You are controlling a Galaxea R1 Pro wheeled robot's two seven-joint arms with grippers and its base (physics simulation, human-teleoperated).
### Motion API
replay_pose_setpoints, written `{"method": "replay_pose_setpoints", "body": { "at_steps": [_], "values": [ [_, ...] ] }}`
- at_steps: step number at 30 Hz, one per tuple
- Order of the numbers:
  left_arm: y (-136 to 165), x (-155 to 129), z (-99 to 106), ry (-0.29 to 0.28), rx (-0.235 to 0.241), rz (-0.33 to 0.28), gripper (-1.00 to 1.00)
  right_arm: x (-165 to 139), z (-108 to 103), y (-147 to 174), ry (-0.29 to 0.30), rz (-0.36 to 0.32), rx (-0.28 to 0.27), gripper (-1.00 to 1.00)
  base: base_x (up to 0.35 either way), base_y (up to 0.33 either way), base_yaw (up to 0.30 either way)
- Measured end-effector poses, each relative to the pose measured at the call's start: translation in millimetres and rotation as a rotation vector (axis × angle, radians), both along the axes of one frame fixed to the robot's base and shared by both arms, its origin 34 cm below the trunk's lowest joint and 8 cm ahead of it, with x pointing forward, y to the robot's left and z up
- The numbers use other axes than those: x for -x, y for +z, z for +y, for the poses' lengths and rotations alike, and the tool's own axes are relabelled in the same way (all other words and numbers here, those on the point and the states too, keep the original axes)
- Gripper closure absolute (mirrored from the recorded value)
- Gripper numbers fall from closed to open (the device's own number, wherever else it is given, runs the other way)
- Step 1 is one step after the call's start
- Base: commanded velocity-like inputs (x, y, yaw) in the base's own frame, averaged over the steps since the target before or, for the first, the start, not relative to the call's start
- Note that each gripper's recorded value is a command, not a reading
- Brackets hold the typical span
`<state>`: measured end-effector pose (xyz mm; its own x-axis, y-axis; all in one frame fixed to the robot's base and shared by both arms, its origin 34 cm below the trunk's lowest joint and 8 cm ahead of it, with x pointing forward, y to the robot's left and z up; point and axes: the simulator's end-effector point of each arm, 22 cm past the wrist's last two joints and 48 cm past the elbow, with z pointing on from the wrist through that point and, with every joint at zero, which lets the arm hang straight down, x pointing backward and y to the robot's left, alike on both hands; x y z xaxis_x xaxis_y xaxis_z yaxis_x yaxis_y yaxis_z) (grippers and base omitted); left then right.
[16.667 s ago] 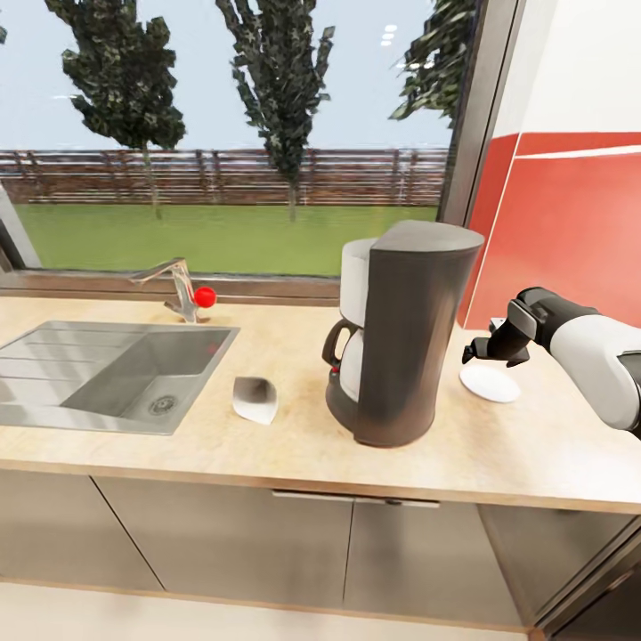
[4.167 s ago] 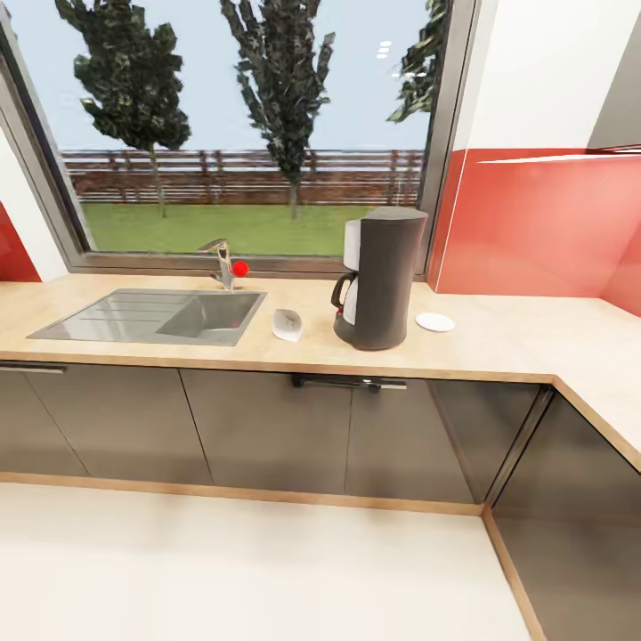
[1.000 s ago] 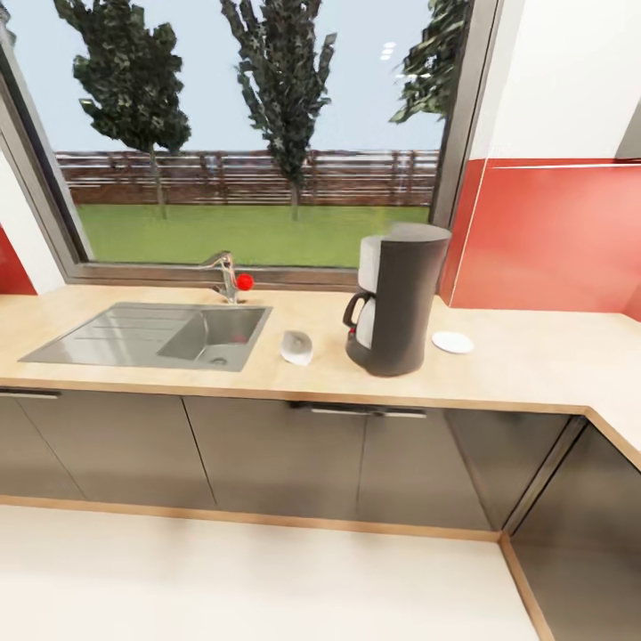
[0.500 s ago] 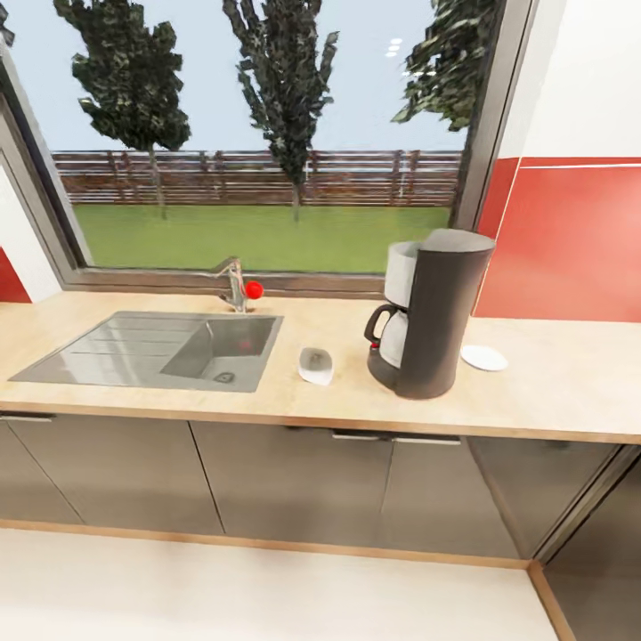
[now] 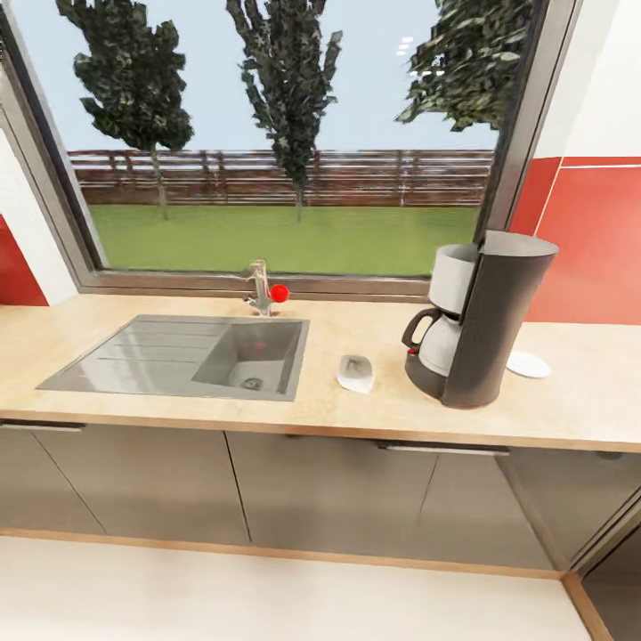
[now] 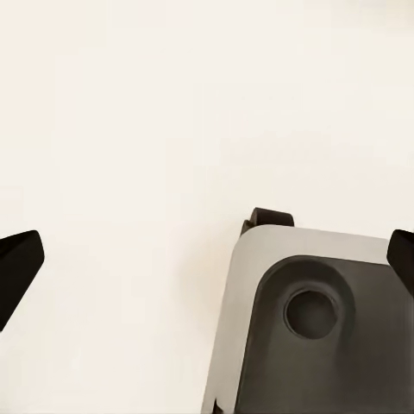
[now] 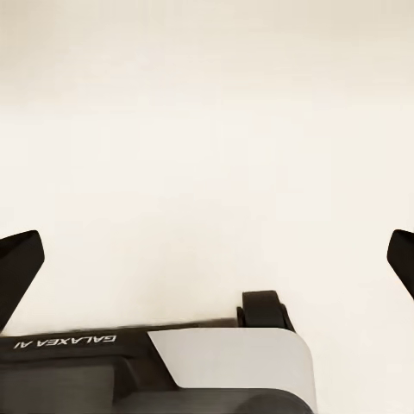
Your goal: Set up a coffee station on the kitchen countertop: keep the coffee maker on the countertop, move the bottle of coffee from the kitchen shelf to the counter next to the coffee maker, place a paper coffee filter on top of the coffee maker, put the saucer next to the coffee maker with the coffee cup on the saucer, and place the electric kettle next to the coffee maker.
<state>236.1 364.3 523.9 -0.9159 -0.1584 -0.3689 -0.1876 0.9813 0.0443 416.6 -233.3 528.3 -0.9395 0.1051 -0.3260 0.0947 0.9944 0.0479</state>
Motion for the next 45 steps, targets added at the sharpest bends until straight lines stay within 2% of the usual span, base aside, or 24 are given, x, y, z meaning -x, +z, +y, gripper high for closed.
{"method": "replay_pose_setpoints", "body": {
  "at_steps": [12, 14, 17, 18, 20, 25, 32, 33, 36, 39, 42, 45],
  "values": [
    [0, 1, 0, 0.001, 0.0, 0.001, -1.0, 1, -1, 0, -0.009, 0.003, -0.001, -1.0, 0.009, 0.331, 0.0],
    [0, 1, 1, 0.0, -0.001, 0.001, -1.0, 2, -4, -1, -0.029, 0.004, -0.002, -1.0, 0.039, 0.221, 0.0],
    [1, -1, 2, 0.001, -0.003, -0.006, -1.0, 4, -10, -1, -0.151, 0.012, -0.025, -1.0, 0.012, 0.067, 0.0],
    [2, -4, 3, 0.002, -0.008, -0.022, -1.0, 9, -8, -3, -0.226, 0.029, -0.049, -1.0, 0.002, 0.009, 0.0],
    [3, -6, 4, 0.007, -0.01, -0.03, -1.0, 16, -5, -5, -0.25, 0.063, -0.066, -1.0, 0.001, 0.005, 0.0],
    [3, -6, 5, 0.014, -0.011, -0.029, -1.0, 19, 2, -6, -0.251, 0.081, -0.077, -1.0, 0.0, 0.002, 0.0],
    [2, -7, 3, 0.032, -0.047, -0.025, -1.0, 9, 7, -3, -0.192, 0.071, -0.078, -1.0, 0.0, 0.0, 0.0],
    [2, -6, 3, 0.035, -0.052, -0.024, -1.0, 3, 8, -1, -0.189, 0.063, -0.079, -1.0, 0.0, 0.0, 0.0],
    [2, -7, 5, 0.043, -0.067, -0.02, -1.0, -45, 11, 16, -0.185, 0.007, -0.078, -1.0, 0.0, 0.0, 0.0],
    [3, -10, 5, 0.047, -0.073, -0.024, -1.0, -112, 11, 57, -0.195, -0.049, -0.034, -1.0, 0.0, 0.0, 0.0],
    [3, -11, 4, 0.048, -0.074, -0.024, -1.0, -156, 11, 97, -0.196, -0.103, -0.009, -1.0, 0.0, 0.0, 0.0],
    [2, -10, 4, 0.049, -0.074, -0.019, -1.0, -192, 17, 136, -0.187, -0.169, -0.016, -1.0, 0.0, 0.0, 0.0]
  ]
}}
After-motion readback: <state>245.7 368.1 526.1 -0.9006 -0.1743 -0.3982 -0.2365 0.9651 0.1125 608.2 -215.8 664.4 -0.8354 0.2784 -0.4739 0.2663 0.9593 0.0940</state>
